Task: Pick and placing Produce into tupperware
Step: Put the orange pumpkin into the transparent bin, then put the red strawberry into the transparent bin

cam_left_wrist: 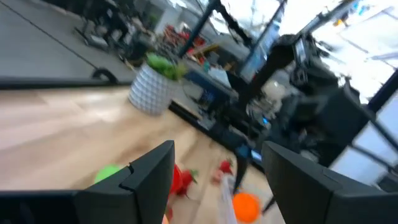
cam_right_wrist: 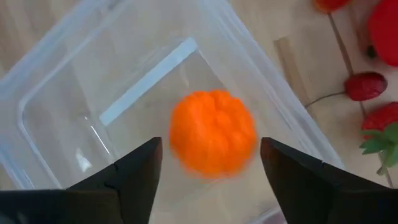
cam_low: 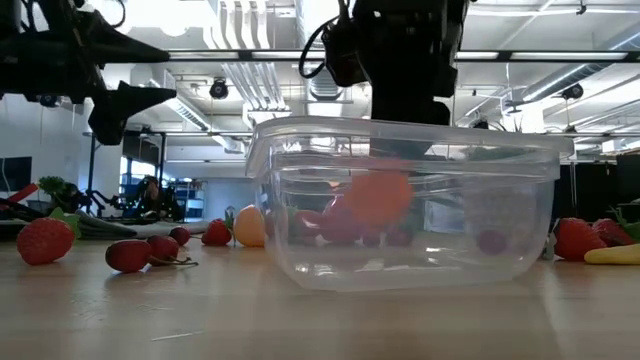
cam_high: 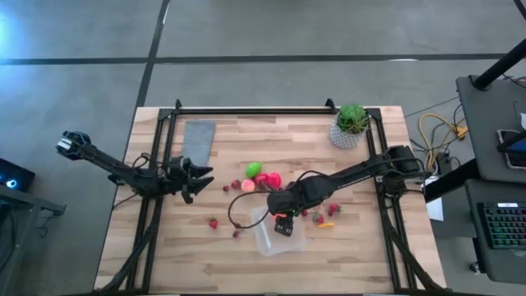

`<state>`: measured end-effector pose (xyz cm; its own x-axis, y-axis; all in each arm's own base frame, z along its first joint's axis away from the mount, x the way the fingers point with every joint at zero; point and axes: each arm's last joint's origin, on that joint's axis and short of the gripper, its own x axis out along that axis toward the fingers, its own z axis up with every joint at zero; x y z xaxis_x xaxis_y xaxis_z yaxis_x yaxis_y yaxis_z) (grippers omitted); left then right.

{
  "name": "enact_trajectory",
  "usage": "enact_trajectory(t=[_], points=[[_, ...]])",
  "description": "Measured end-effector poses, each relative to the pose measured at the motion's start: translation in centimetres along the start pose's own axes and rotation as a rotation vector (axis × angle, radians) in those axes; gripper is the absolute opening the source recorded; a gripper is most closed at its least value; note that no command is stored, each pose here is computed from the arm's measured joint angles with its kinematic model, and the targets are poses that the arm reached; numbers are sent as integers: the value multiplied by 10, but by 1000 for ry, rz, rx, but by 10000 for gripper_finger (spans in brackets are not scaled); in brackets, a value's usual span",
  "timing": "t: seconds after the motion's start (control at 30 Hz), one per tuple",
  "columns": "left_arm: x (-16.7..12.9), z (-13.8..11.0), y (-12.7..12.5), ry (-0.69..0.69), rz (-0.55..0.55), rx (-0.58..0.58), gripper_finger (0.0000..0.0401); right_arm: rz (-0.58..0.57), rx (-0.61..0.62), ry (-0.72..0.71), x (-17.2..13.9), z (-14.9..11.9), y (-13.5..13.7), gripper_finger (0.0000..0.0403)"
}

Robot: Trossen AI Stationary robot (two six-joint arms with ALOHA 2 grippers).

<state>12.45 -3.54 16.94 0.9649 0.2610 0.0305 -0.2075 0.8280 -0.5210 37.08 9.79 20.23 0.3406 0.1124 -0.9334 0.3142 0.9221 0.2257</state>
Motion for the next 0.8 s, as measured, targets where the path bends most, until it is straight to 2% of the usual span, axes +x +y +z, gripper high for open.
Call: enact_trajectory(t=[0.13,0.27,0.4,0.5,0.6,0.7,0.8], points=[[1,-4,1,35,3,-22,228,8,-43,1,-1,-2,6,305],[2,-7,0,73,-26,-47,228,2,-30,-5,-6,-1,9,336],[3,-14,0,175,-84,-57,228,-100,-20,-99,-25,6,14,345],[3,-24,2,324,-96,-11,228,-226,-13,-221,-52,12,15,341],[2,-33,1,544,-116,20,228,-341,7,-333,-82,13,14,335],[3,-34,-5,723,-148,57,228,-403,42,-397,-106,9,9,331],[7,-30,-15,835,-183,195,228,-418,76,-417,-123,4,4,332]])
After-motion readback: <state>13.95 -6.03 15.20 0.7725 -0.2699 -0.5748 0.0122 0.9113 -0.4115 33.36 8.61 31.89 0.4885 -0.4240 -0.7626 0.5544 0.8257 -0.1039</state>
